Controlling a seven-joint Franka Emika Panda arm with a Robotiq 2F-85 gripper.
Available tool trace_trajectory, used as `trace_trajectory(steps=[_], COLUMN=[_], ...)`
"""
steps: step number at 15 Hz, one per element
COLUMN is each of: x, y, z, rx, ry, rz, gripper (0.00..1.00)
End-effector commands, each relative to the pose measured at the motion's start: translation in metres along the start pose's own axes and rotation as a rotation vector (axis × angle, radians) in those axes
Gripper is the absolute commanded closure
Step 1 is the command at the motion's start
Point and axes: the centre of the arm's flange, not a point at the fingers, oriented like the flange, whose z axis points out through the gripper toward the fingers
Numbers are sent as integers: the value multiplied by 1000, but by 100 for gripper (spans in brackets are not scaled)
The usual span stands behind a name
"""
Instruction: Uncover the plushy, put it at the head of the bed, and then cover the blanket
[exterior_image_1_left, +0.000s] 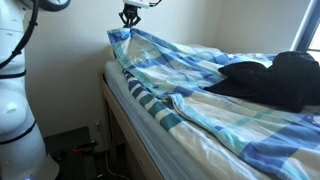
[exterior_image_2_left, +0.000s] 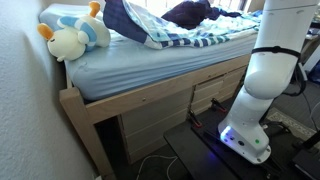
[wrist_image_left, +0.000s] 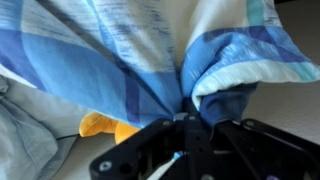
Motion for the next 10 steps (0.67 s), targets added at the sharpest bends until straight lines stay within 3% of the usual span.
trace_trajectory(steps=[1,5,6,10], x=[15,8,7,9], y=[-6,5,7,8], z=[8,41,44,43], rx=[78,140,146,141], ry=[57,45,35,13], rz=[-40,-20,-18,-22], gripper=[98,98,70,44])
